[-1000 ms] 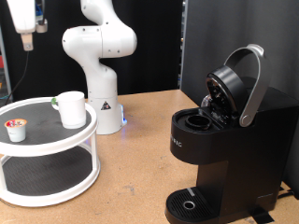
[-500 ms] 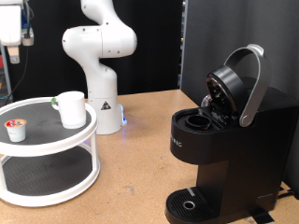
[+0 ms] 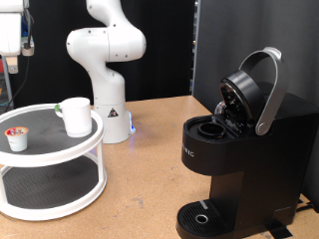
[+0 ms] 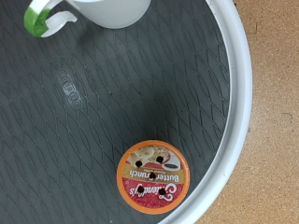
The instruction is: Make a cup of coffee with the keurig machine
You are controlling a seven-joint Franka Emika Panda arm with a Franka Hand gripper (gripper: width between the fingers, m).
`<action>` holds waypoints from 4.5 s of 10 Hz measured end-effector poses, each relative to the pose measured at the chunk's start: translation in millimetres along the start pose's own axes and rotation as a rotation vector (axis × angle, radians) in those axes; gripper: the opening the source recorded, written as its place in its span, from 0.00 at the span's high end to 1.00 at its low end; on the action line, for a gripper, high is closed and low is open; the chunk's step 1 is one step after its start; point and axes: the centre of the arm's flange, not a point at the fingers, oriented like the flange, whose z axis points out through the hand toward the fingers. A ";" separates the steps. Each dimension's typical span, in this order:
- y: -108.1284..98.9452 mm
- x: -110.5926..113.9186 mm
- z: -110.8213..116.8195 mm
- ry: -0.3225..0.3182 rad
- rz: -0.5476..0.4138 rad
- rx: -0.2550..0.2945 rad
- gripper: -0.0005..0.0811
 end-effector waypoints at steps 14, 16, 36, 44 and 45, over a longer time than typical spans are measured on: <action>11.2 -1.1 113.5 0.028 0.010 -0.062 0.01; 14.8 -0.4 125.7 0.021 0.011 -0.076 0.01; 3.0 -1.5 152.8 0.048 -0.016 -0.047 0.44; 3.0 -5.9 77.8 0.128 0.008 -0.007 0.44; 1.1 0.8 78.8 0.169 0.033 0.015 0.44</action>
